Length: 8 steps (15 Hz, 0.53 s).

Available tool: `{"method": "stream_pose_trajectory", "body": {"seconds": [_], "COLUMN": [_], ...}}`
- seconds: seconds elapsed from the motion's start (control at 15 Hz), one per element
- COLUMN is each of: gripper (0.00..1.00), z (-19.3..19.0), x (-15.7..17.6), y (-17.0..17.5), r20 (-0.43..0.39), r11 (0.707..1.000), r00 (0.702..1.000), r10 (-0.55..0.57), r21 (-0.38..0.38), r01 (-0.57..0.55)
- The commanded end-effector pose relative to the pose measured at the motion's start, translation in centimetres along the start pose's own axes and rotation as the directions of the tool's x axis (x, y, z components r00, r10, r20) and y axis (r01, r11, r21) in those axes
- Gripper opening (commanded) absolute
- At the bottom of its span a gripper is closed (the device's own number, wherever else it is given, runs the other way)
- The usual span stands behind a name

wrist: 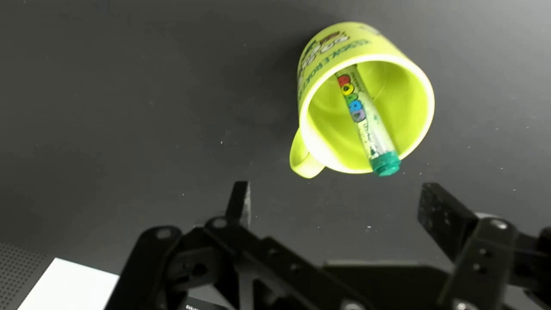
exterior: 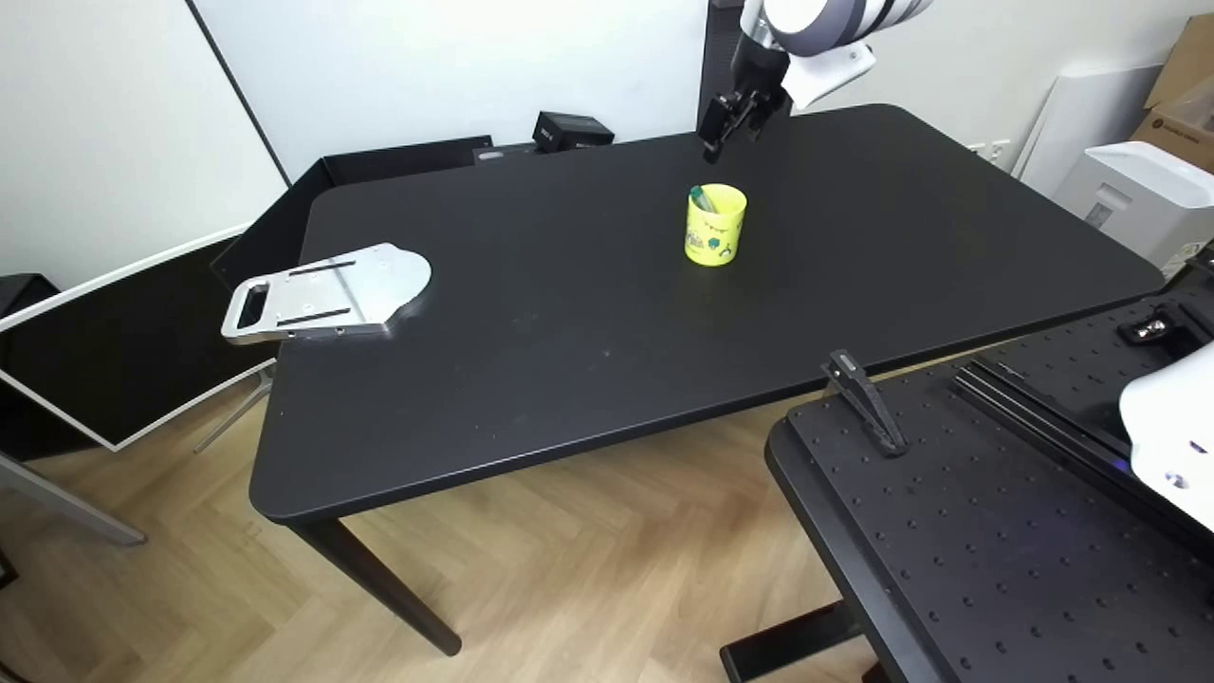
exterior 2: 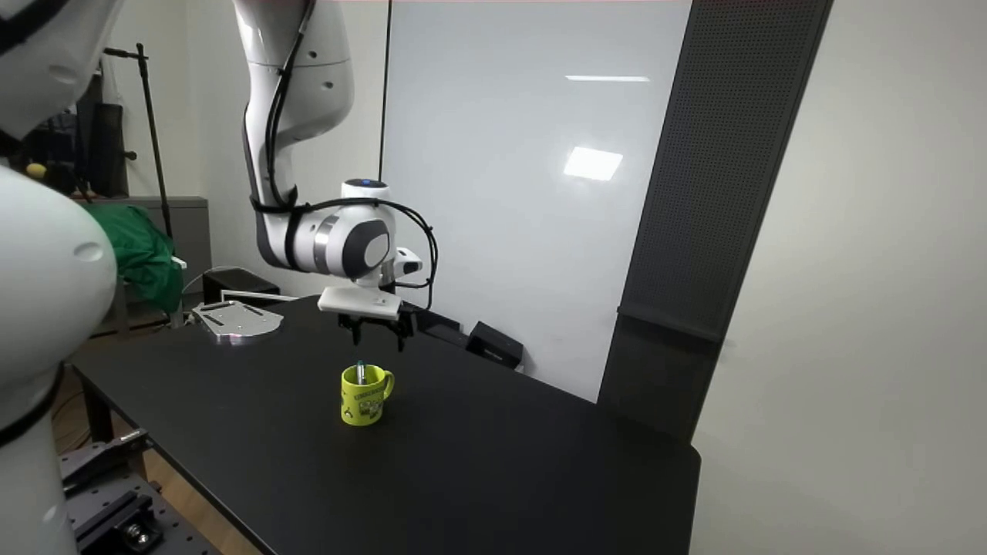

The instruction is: Put a marker in the mug

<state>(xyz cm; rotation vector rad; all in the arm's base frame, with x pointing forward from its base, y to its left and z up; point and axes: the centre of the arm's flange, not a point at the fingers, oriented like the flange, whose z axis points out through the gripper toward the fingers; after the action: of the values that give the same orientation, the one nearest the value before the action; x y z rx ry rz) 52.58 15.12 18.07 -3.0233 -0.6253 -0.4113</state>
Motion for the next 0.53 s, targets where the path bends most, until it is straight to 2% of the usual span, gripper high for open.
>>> {"method": "stream_pose_trajectory", "body": {"seconds": [0.0, 0.4, 0.47], "gripper": [1.00, 1.00, 1.00], "z": [-3.8, -6.1, -6.2], "x": [0.3, -0.4, -0.6], "y": [0.4, 0.5, 0.4], "r20": [0.121, 0.278, 0.304], "r11": [0.995, 0.993, 0.993], "r00": [0.989, 0.956, 0.950], "r10": [0.084, 0.091, 0.075], "r21": [0.034, 0.043, 0.066], "r01": [-0.089, -0.107, -0.099]}}
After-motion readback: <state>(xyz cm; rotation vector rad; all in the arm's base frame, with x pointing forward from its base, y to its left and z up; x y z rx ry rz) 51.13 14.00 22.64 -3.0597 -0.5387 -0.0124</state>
